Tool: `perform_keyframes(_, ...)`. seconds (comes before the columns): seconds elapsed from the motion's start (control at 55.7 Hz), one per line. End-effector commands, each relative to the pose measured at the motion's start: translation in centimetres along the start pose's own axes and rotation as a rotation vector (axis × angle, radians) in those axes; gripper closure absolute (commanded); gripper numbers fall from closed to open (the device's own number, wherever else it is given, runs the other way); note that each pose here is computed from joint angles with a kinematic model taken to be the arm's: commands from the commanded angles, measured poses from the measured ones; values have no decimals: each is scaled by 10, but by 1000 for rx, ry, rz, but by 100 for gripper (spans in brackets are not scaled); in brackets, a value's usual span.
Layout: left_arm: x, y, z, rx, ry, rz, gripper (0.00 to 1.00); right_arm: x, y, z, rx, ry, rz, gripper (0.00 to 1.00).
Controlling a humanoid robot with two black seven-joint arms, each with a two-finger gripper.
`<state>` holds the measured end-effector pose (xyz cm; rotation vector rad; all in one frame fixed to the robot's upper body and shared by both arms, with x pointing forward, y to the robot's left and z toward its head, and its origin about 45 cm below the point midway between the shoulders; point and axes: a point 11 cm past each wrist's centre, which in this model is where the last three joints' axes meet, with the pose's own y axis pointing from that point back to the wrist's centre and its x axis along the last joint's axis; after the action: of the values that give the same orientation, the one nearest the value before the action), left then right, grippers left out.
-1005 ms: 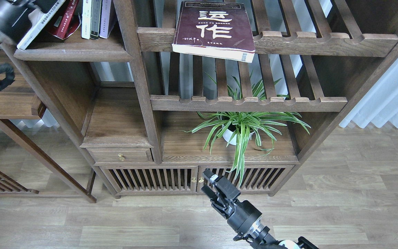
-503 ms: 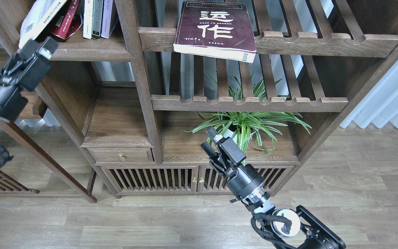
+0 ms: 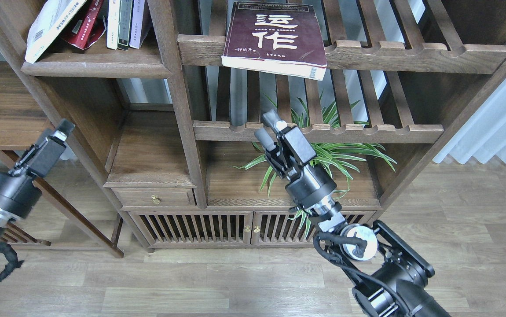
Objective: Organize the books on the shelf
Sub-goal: 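Raise the right gripper to the maroon book on the upper shelf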
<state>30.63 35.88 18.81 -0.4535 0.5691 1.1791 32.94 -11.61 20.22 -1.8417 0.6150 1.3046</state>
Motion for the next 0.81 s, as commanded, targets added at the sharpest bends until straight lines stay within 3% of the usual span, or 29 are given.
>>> perform_keyframes(0.0, 5, 2, -2, 4, 3, 15, 0, -4, -10, -7, 2, 21, 5, 4)
perform_keyframes(0.251, 5, 2, -3, 8, 4, 18, 0, -12, -29, -14, -16, 67, 19, 4)
perform_keyframes(0.539, 8, 3, -3, 8, 4, 27, 0, -30, -55, -42, 62, 107, 14, 6)
perform_keyframes(0.61, 8, 4, -5, 12, 7, 27, 0, -29, -54, -52, 98, 103, 26, 18)
perform_keyframes(0.718, 9, 5, -5, 11, 8, 32, 0, -32, -49, -78, 200, 87, 13, 46)
perform_keyframes(0.79, 9, 5, -5, 11, 8, 32, 0, -31, -48, -81, 214, 81, 16, 56)
